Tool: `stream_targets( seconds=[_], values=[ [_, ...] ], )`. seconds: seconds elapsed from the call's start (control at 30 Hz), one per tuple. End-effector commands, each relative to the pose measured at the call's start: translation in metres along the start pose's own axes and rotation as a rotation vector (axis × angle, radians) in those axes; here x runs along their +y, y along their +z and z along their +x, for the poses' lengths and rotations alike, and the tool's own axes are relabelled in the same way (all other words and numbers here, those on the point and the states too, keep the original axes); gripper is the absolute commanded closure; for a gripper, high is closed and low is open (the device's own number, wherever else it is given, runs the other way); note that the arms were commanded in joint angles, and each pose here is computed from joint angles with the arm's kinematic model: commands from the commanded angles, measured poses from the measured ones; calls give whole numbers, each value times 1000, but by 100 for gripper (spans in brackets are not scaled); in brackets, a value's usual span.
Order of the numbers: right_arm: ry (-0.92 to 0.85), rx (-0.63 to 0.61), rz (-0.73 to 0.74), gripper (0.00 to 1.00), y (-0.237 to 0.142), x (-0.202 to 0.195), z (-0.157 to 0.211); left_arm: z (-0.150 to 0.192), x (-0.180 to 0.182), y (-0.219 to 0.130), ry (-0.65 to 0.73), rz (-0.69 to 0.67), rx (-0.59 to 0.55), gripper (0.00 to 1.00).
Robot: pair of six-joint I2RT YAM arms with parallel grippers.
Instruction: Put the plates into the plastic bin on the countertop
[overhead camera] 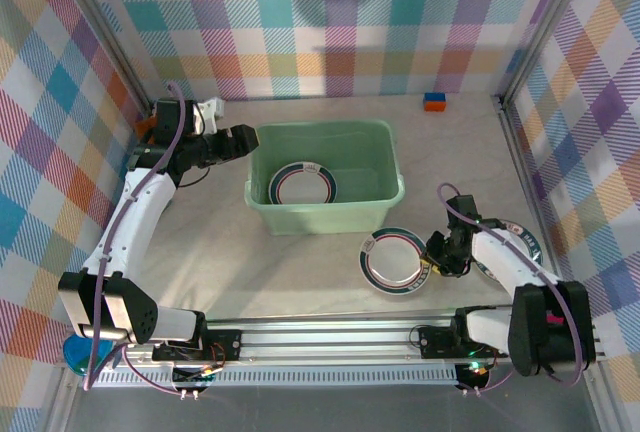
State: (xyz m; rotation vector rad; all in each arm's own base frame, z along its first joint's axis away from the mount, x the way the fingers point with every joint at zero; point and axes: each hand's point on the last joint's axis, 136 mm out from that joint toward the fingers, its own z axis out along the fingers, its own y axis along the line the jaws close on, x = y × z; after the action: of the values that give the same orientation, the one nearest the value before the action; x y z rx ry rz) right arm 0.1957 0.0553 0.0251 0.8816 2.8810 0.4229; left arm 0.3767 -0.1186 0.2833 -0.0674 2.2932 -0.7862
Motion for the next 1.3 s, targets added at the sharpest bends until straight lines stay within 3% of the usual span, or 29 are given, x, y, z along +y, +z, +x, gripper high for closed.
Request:
stream_targets(
  seconds=[0.0, 0.1, 0.33, 0.53, 0.87, 1.27],
  values=[
    [11, -82, -41, 78, -4, 10, -16, -2, -10, -2, 24, 33, -17, 27],
    [-11, -71, -84, 76, -1, 17, -14, -2, -11, -1, 33, 40, -13, 27],
    [-61, -65, -85, 60, 5, 11, -8, 3, -11, -3, 44, 44, -3, 27],
    [-72, -35, -104, 59, 15, 15, -6, 7, -11, -3, 43, 46, 0, 27],
    [-95, -38, -93, 79, 14, 19, -10, 8, -8, -5, 46, 33, -4, 27],
    [-80, -260, -69, 98, -44, 17, -32, 8, -7, -4, 49, 32, -11, 27]
  ],
)
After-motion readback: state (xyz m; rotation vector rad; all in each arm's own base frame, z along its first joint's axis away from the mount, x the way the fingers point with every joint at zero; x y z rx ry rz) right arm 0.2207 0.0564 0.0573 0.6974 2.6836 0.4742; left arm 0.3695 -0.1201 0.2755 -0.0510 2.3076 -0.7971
